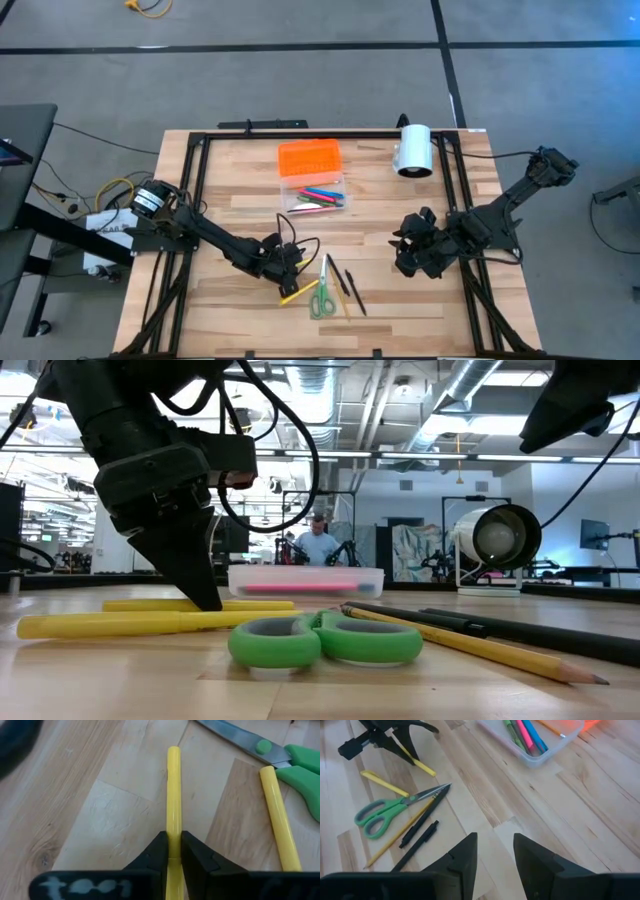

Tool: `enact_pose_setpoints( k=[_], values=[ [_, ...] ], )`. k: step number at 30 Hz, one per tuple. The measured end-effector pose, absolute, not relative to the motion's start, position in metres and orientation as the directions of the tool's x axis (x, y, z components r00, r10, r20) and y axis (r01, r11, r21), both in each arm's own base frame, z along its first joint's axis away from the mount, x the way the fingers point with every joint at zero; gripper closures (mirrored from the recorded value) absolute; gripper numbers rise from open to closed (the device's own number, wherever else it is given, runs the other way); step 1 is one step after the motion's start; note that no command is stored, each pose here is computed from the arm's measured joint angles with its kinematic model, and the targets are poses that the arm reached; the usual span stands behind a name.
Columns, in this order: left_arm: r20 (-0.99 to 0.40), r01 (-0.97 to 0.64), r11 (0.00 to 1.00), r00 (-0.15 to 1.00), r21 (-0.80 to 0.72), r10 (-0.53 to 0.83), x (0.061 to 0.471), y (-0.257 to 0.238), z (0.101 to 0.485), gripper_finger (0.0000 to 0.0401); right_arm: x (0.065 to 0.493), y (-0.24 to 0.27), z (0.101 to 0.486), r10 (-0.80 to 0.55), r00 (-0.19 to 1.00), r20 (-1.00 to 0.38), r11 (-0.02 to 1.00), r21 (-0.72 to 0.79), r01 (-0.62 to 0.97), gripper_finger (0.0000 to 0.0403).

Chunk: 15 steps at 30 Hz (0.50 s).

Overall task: Pick & place school supplies into a supply box
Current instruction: Put the left yellow pen into the supply box

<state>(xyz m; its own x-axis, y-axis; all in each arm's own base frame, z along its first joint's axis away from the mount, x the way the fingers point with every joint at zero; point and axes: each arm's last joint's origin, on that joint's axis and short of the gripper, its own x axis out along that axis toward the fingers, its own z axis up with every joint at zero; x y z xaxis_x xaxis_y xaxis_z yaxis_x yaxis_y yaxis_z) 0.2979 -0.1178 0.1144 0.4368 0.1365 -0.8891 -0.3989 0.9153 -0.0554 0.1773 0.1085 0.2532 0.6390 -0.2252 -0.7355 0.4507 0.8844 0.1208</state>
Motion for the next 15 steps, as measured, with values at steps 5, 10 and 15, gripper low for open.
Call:
enact_pose_setpoints(
  k=[5,10,15],
  values=[
    [-0.886,-0.399,0.915,0.444,-0.059,0.136,0.3,-0.118,0.116,0.0377,0.177,0.109,0.253,-0.225,0.639,-0.735,0.884,0.121,0.451,0.0284],
    [-0.879,-0.378,0.926,0.448,-0.022,0.162,0.307,-0.121,0.126,0.0378,0.177,0.109,0.253,-0.225,0.639,-0.735,0.884,0.121,0.451,0.0284],
    [-0.865,-0.369,0.928,0.447,0.054,0.228,0.32,-0.113,0.139,0.0378,0.177,0.109,0.253,-0.225,0.639,-0.735,0.885,0.12,0.45,0.0284]
  ],
)
